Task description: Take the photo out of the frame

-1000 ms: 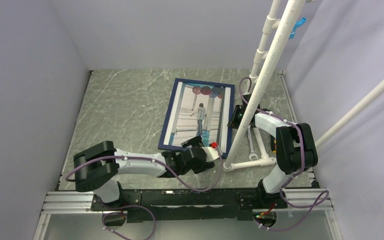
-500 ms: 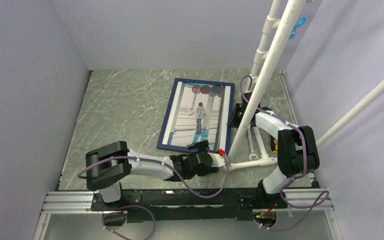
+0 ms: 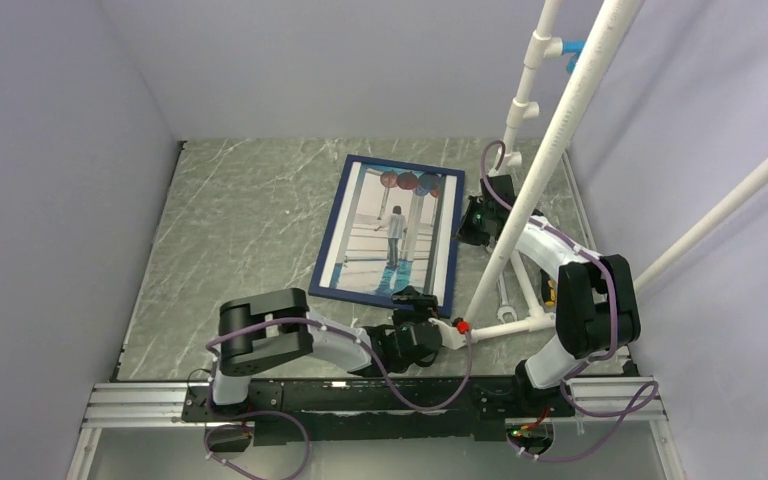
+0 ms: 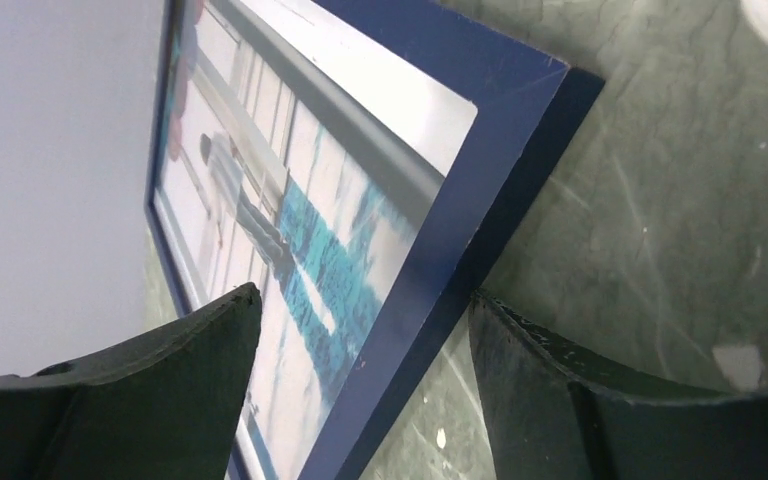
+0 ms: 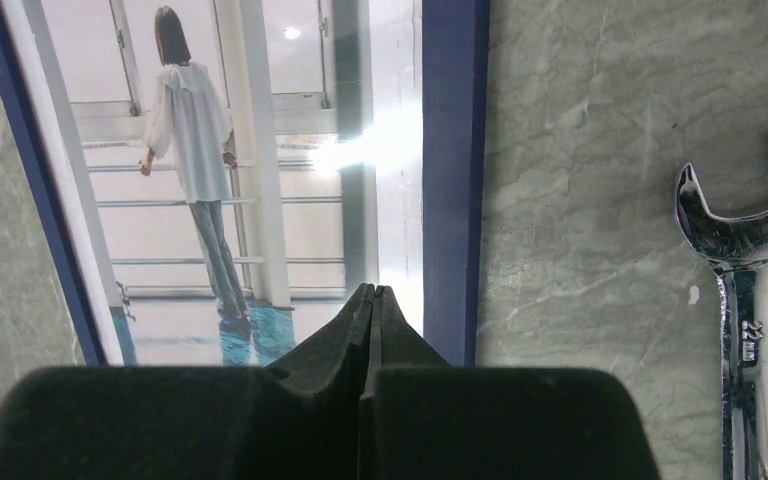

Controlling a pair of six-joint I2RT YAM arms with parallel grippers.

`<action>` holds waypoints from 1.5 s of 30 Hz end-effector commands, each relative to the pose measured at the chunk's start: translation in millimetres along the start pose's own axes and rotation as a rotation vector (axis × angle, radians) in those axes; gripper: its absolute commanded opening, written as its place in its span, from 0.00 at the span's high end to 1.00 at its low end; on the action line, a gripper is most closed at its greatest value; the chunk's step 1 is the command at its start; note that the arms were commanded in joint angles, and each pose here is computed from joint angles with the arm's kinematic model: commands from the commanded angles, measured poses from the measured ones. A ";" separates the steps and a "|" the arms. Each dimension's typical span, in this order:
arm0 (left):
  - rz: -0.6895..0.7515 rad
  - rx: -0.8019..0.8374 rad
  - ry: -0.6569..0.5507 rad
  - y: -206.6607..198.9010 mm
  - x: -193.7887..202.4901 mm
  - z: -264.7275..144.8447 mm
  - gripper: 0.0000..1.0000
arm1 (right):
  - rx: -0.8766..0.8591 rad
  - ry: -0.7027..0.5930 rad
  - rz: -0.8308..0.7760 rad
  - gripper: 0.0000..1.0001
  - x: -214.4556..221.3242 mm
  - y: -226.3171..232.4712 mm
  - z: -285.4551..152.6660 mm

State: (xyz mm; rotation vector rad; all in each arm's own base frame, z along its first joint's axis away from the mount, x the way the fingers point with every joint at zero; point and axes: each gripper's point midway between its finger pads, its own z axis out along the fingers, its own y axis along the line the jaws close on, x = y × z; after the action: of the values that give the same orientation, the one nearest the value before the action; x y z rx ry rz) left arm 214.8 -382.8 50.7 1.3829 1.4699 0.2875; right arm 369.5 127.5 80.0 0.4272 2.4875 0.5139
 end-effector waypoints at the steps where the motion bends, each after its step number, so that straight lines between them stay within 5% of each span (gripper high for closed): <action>1: 0.018 -0.109 -0.031 15.3 -15.4 3.0 0.21 | -0.062 -0.051 -0.005 1.00 -19.0 19.8 -13.5; 4: -0.063 -0.043 -0.055 11.7 -10.4 -9.4 0.19 | -0.044 -0.037 -0.077 1.00 -19.8 13.5 -11.2; 5: -0.089 -0.024 -0.058 10.0 -7.7 -14.1 0.19 | -0.023 -0.033 -0.098 0.92 -20.1 9.0 -9.3; 7: -0.130 0.003 -0.059 9.0 -2.7 -21.6 0.17 | -0.004 -0.025 -0.138 0.67 -20.4 4.5 -5.6; 11: -0.185 0.065 -0.048 2.9 5.5 -33.1 0.16 | 0.057 -0.001 -0.164 0.39 -20.6 -7.0 2.5; 12: -0.204 0.072 -0.045 2.1 7.8 -35.8 0.16 | 0.065 0.002 -0.166 0.13 -19.3 -9.5 3.9; 13: -0.223 0.076 -0.041 2.5 9.8 -38.4 0.16 | 0.073 -0.003 -0.159 0.02 -19.1 -11.9 4.7; 14: -0.249 0.080 -0.043 3.2 10.1 -41.2 0.16 | 0.065 -0.005 -0.158 0.00 -19.0 -12.3 5.4; 18: -0.357 0.086 -0.063 8.8 8.5 -52.2 0.15 | 0.059 0.040 -0.153 0.01 -14.7 -13.5 15.8; 21: -0.442 0.089 -0.077 12.9 8.0 -60.4 0.14 | 0.180 -0.020 -0.202 0.14 -15.7 -22.1 20.4; 33: -0.542 0.125 -0.095 13.6 10.0 -74.2 0.12 | 0.100 0.057 -0.143 0.56 11.8 -18.6 48.6; 41: -0.585 0.120 -0.096 16.3 8.0 -76.1 0.12 | 0.111 0.104 -0.093 0.60 30.9 -28.4 61.5; 45: -0.580 0.113 -0.087 16.2 6.6 -73.5 0.10 | 0.092 0.118 -0.102 0.82 37.0 -28.9 64.5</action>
State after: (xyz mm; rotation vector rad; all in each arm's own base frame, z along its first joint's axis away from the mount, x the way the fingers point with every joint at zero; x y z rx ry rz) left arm 168.2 -329.9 79.6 1.0234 1.7612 -0.1810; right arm 376.6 125.4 18.1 0.3210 2.6199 0.3476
